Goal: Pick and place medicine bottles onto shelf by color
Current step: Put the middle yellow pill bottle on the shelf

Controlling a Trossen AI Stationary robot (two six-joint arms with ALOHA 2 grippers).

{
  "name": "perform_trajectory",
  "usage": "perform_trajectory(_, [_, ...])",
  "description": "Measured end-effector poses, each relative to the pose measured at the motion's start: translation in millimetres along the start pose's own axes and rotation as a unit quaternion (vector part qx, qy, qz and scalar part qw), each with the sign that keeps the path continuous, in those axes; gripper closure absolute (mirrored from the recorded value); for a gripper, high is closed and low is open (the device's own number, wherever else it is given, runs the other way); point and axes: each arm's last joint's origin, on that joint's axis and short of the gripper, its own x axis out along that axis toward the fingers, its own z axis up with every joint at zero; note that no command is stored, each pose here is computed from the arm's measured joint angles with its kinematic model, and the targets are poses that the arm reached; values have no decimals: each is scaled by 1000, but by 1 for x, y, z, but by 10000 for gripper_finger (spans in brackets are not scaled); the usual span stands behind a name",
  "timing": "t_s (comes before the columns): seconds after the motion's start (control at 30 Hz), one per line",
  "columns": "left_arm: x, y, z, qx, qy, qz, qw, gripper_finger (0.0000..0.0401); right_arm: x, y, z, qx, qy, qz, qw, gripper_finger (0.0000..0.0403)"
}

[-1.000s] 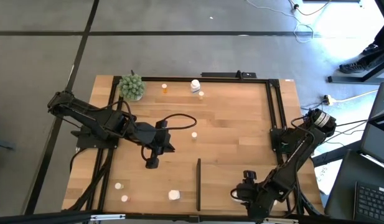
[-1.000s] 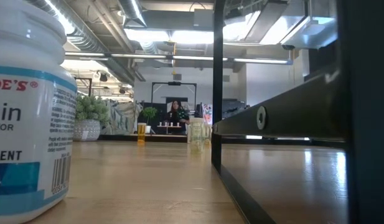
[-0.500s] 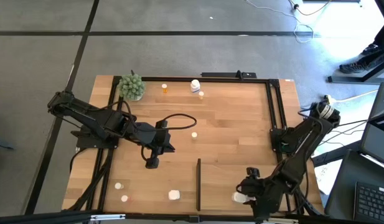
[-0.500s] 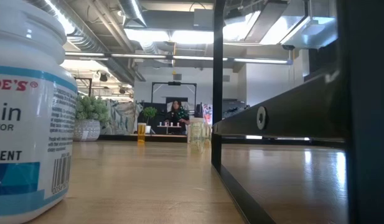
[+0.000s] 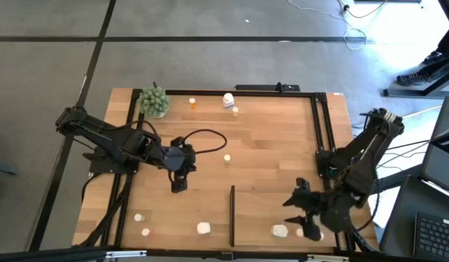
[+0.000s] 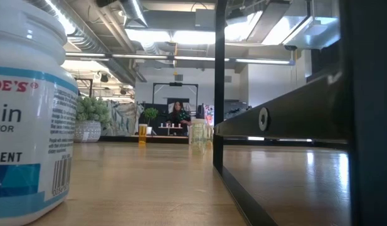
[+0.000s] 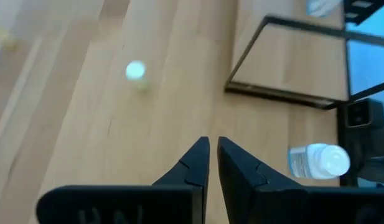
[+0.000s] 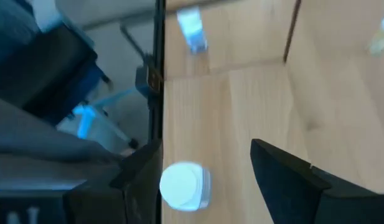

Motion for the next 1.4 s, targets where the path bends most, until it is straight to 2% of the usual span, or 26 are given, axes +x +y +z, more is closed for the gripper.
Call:
perform_trajectory(0.1, [0, 2, -3, -24, 13, 14, 1000, 374, -18, -8, 7, 1, -39, -4, 999, 159])
perform_trajectory(0.33, [-1, 6, -10, -100, 40, 46, 993, 374, -49, -28, 22, -48, -130, -43, 989, 159])
perform_trajectory(0.57, [-5, 16, -24, -189, 102, 106, 971, 374, -62, -50, 39, -90, -164, -80, 979, 159])
perform_trajectory(0.7, [-3, 27, -20, -207, 97, 130, 965, 374, -71, -67, 50, -87, -186, -110, 973, 159])
perform_trajectory(0.83, [5, 47, -9, -186, 97, 134, 969, 374, -81, -85, 59, -80, -206, -137, 966, 159])
perform_trajectory(0.97, [11, 68, 7, -149, 73, 102, 981, 374, -91, -100, 65, -64, -218, -148, 963, 159])
perform_trajectory(1.17, [18, 97, 33, -58, 4, 63, 996, 374, -95, -119, 67, -58, -192, -169, 965, 160])
perform_trajectory(1.4, [46, 121, 44, 25, 8, 14, 1000, 374, -92, -137, 71, -50, -171, -231, 957, 160])
